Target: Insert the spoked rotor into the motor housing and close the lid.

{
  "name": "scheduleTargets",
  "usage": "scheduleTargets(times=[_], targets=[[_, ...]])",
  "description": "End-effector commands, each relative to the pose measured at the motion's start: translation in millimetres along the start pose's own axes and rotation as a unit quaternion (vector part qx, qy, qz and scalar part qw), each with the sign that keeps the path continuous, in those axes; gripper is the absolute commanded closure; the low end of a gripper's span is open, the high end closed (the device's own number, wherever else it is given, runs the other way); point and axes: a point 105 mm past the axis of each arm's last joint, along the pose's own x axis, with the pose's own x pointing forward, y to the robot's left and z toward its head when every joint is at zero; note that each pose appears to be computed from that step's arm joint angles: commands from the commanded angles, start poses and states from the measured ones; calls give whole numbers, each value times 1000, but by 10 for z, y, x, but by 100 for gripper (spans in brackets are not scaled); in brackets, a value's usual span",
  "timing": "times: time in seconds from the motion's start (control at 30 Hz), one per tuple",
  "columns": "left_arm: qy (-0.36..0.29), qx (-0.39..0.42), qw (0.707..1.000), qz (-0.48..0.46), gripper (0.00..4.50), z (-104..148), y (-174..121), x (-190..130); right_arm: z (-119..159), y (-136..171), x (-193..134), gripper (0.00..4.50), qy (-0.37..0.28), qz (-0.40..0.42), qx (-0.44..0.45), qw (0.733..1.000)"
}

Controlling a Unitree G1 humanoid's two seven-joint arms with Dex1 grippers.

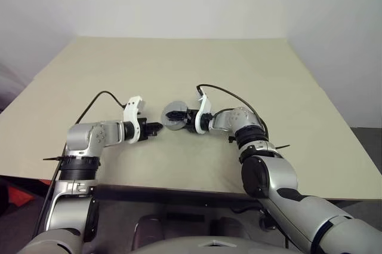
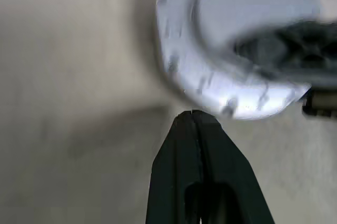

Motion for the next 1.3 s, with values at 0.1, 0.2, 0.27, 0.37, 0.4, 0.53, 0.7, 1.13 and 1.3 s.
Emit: scheduleTargets(times=[0.1, 0.2, 0.27, 0.37, 0.4, 0.53, 0.7, 1.13, 1.3], targets=[[-7, 10, 1000, -1, 450, 57, -28, -17, 199, 43, -47, 246, -36, -15, -29, 999], [-14, 12, 1000, -4, 450, 78, -38, -18, 211, 70, -46, 246, -37, -11, -34, 999], [-27, 14, 999, -9, 450, 119, -49, -26, 236, 121, -52, 246, -40, 2, -27, 999], [-62, 16, 998, -24, 450, 214, -83, -58, 343, 290, -81, 246, -57, 39, -3, 998], [-80, 15, 996, -30, 450, 260, -93, -76, 391, 376, -99, 246, -63, 56, 4, 996], [-128, 14, 991, -37, 450, 358, -85, -145, 548, 693, -168, 246, -75, 111, 32, 990], [-178, -18, 983, -45, 450, 417, -43, -272, 636, 958, -215, 246, -74, 149, 54, 985], [-306, -125, 939, -96, 298, 655, 72, -792, 460, 1079, -366, 246, -5, 184, 39, 982], [-307, -162, 928, -135, 131, 682, 14, -801, 410, 1094, -384, 246, 12, 188, 29, 982]])
